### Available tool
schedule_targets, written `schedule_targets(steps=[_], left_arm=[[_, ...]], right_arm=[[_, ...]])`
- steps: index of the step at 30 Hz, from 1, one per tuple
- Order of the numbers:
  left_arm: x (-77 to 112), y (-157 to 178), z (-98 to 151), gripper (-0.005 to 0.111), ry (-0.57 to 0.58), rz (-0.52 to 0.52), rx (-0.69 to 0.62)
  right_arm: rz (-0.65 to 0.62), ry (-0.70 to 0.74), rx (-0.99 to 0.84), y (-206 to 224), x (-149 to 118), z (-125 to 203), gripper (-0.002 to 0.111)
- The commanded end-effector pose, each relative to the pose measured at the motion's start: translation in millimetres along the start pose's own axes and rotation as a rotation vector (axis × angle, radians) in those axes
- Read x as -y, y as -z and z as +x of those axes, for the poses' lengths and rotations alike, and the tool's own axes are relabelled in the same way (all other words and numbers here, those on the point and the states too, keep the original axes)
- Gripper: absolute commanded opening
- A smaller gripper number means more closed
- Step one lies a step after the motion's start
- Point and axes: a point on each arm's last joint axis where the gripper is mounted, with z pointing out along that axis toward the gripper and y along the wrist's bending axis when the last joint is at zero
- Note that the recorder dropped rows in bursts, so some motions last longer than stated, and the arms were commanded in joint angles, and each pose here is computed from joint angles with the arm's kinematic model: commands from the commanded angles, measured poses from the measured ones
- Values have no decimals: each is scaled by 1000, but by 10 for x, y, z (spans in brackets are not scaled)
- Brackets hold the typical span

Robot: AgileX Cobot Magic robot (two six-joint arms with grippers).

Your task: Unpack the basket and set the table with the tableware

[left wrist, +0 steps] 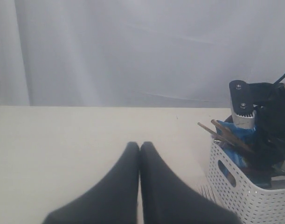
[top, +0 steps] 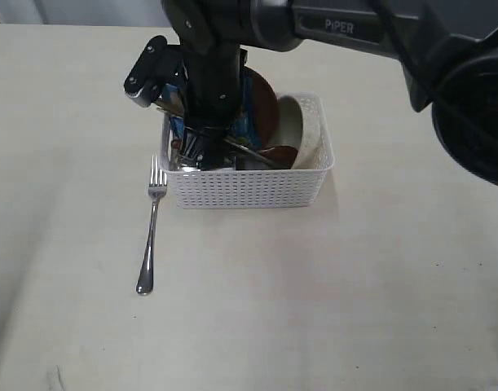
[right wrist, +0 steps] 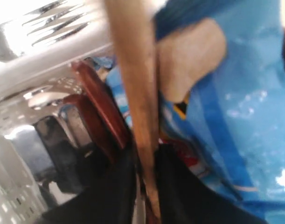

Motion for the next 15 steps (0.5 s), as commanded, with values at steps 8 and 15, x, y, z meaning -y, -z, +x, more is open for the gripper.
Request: schedule_targets(steps=[8, 15], left_arm=[[0, 1, 2, 0, 3, 2, 7], [0, 1, 2, 0, 3, 2, 7]], right_arm=[[-23, 0, -27, -42, -2, 40, 0], [7, -10, 32, 275, 51, 39, 0]])
